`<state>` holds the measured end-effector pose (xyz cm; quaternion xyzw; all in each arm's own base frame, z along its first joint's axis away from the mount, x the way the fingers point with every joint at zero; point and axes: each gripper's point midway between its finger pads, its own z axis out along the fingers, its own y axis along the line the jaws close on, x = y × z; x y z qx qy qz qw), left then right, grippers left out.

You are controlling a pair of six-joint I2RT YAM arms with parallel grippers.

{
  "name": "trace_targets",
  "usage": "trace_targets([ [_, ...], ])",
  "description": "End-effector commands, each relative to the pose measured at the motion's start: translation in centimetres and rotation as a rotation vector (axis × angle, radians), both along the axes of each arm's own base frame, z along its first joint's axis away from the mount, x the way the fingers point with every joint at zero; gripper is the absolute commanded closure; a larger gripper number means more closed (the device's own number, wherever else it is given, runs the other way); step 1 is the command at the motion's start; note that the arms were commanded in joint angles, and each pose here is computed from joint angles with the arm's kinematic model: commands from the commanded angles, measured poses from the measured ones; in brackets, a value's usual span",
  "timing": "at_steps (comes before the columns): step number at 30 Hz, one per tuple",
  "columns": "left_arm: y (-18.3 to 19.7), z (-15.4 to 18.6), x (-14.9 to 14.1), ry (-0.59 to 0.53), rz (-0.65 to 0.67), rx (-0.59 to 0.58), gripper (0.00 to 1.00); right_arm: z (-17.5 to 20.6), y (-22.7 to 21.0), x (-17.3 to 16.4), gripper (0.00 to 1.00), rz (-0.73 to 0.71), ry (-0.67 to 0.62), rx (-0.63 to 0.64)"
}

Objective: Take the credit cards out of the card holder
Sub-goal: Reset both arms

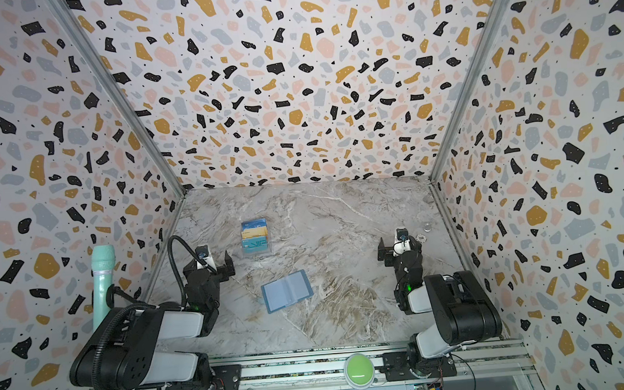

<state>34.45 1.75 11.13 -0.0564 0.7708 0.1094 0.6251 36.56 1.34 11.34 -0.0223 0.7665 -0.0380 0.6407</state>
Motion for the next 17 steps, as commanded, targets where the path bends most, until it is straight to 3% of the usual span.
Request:
trace_targets([
  [1,0.42,2.24,0.52,-0.088,0.024,-0.016,0.00,0.91,0.05,0.33,0.01,0.004,-0.024,0.005],
  [17,0.42,2.23,0.47,-0.088,0.023,-0.018,0.00,0.80,0.08,0.37,0.01,0.009,-0.018,0.006],
])
